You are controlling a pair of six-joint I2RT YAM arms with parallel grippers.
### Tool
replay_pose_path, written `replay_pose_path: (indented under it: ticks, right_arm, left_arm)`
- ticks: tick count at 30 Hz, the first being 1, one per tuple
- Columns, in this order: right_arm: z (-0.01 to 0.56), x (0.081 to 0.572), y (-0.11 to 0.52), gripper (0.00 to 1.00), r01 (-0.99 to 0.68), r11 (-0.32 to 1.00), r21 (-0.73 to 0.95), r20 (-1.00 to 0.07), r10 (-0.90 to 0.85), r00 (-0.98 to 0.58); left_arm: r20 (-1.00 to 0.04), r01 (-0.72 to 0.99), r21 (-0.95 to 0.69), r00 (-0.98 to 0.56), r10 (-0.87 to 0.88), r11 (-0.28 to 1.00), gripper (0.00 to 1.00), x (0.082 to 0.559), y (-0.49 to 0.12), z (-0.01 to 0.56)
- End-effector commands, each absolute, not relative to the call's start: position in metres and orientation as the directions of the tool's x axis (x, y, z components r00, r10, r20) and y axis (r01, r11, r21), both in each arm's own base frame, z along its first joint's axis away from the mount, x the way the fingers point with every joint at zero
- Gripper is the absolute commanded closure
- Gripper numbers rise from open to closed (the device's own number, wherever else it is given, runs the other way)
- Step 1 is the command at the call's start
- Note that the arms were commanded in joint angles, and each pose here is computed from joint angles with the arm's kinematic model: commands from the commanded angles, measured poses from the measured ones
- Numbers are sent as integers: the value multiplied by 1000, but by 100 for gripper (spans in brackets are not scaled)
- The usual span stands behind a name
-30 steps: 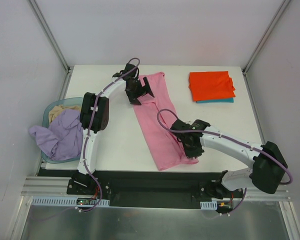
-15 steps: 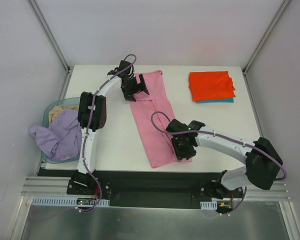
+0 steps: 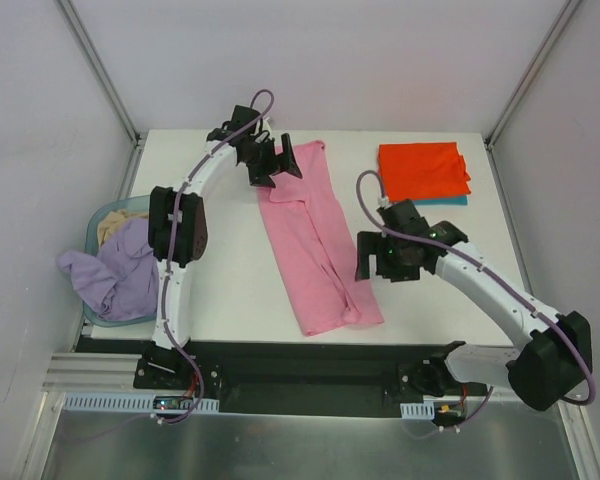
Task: Fold and stack the t-shirts
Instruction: Fold the tshirt
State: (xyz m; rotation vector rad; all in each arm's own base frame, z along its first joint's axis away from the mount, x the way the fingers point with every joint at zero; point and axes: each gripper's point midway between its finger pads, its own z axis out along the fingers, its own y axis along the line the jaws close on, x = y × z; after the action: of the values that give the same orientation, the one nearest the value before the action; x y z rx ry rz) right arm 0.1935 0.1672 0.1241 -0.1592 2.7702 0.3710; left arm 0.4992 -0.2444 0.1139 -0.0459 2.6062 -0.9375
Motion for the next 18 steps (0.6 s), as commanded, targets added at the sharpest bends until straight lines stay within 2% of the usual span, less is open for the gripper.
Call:
replay_pose_path:
  ticks: [1, 2, 3, 4, 5, 6, 7, 8, 10, 13, 18]
  right_arm:
    - [132, 220, 146, 3, -43, 961, 274, -360, 61, -931]
    - [128, 220, 142, 2, -19, 958, 285, -338, 82, -937]
    - [126, 222, 140, 1, -1, 955, 298, -327, 101, -940]
    - [126, 227, 134, 1, 35, 948, 316, -323, 142, -936]
    - [127, 227, 133, 3, 44, 941, 335, -318, 158, -935]
    - [124, 227, 128, 3, 61, 940, 335, -316, 173, -933]
    - [124, 232, 121, 3, 86, 936, 341, -325, 203, -924]
    - [125, 233, 118, 3, 92, 934, 346, -332, 214, -919]
    - [124, 237, 109, 3, 123, 929, 349, -337, 247, -908]
    - [121, 238, 103, 3, 123, 930, 347, -349, 250, -903]
    - [116, 237, 111, 3, 69, 921, 384, -353, 216, -910]
  left_arm:
    - [-418, 230, -620, -906, -68, 750, 1, 415, -271, 199]
    - [-351, 204, -608, -936, -30, 767, 1, 382, -279, 173]
    - [-368, 231, -610, -930, -13, 758, 1, 359, -283, 186]
    - [-304, 197, -601, -953, 6, 774, 1, 332, -281, 158]
    - [-273, 192, -616, -962, 22, 764, 1, 306, -294, 154]
    - [-284, 212, -644, -959, 28, 735, 1, 287, -299, 163]
    - [-205, 173, -659, -978, 46, 733, 1, 258, -299, 139]
    - [-231, 201, -702, -972, 48, 683, 1, 248, -313, 149]
    - [-175, 220, -721, -975, 135, 657, 1, 204, -330, 136]
    - [-172, 281, -738, -957, 232, 613, 1, 166, -355, 126]
    - [-55, 237, -706, -958, 282, 668, 1, 141, -360, 82]
